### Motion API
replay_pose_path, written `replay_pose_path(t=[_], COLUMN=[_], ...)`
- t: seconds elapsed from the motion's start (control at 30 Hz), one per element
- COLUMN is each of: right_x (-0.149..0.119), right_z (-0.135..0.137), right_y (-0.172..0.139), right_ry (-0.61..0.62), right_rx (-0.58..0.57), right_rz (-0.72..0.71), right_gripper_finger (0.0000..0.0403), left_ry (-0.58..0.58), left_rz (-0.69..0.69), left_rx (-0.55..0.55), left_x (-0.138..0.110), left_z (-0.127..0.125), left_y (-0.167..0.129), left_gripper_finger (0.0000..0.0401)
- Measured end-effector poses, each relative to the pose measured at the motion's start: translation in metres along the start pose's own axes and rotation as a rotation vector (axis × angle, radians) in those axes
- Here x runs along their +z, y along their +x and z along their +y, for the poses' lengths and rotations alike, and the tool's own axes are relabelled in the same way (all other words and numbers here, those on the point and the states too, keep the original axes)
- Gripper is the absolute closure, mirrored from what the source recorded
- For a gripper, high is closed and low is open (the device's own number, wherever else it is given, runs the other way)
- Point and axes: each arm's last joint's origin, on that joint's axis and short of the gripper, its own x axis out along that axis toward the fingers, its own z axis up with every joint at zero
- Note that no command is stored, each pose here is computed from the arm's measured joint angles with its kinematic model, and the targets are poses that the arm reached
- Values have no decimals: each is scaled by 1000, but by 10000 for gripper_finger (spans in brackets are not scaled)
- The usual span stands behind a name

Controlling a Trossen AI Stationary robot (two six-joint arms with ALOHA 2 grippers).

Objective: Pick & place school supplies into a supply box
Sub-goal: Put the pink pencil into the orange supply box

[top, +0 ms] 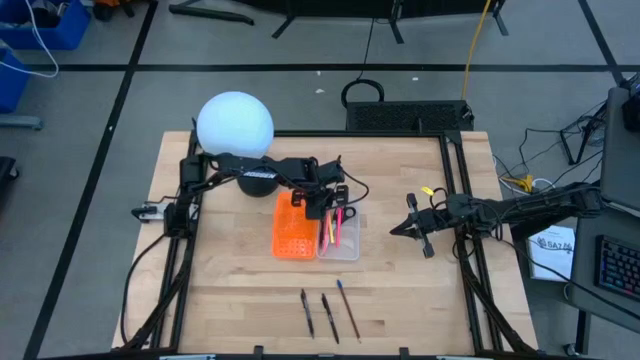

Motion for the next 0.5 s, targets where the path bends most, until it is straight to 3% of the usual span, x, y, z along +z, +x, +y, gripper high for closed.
replay_pose_path(t=[0.2, 0.5], right_x=[-1, -1], right_z=[0, 0], right_y=[1, 1], right_ry=[16, 31], right_rx=[0, 0], right_rz=[11, 13], right_gripper_finger=[403, 403], left_ry=[0, -101], left_rz=[12, 79], left_rx=[-23, -38], left_x=[-1, -1], left_z=[-2, -2], left_y=[8, 10], left_gripper_finger=[371, 359])
